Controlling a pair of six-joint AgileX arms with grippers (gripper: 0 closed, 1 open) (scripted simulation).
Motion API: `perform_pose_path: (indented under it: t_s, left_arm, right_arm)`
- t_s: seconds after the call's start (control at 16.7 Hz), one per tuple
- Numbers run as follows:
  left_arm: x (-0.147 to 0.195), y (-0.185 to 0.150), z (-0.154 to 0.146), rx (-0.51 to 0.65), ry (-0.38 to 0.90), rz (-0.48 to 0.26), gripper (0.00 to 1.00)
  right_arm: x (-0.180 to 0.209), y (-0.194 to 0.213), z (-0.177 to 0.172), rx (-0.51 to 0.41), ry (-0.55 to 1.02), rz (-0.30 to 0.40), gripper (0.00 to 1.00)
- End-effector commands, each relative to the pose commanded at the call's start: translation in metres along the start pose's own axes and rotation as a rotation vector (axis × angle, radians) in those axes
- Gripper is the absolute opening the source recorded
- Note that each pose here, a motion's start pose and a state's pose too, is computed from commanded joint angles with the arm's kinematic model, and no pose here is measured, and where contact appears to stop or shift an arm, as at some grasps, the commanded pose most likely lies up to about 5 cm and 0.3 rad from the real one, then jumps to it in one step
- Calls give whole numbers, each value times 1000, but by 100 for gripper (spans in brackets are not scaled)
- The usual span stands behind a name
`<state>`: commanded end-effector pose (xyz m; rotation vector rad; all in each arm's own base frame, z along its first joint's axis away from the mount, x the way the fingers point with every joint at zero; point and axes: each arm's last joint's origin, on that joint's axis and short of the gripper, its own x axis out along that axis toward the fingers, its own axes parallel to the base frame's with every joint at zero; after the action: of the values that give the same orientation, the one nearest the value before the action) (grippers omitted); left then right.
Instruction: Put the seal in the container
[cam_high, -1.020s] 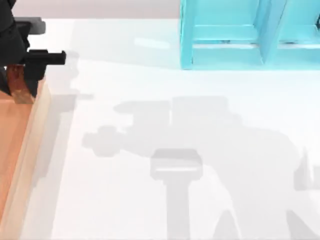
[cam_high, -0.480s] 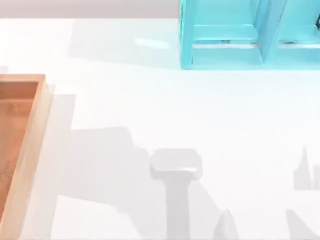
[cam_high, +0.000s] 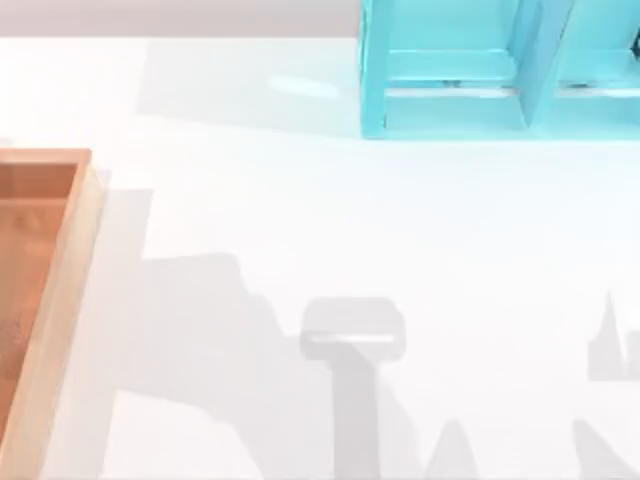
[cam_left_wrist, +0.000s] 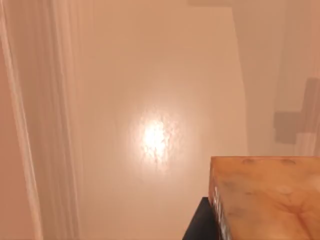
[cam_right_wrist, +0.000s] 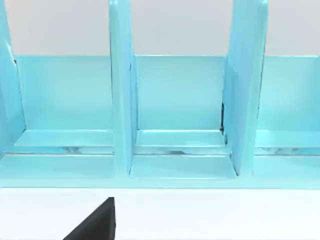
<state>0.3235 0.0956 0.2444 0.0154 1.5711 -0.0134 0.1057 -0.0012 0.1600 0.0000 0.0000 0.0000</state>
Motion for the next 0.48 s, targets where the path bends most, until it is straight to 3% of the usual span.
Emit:
perform_pose_path:
  t_s: [0.3,0.48]
  left_arm:
    - [42,0,-1,1,-3,0,0]
    - [46,0,-2,1,-2,-1,0]
  right_arm:
    - [0,0,0,0,0,0,100]
    - [0,0,0,0,0,0,100]
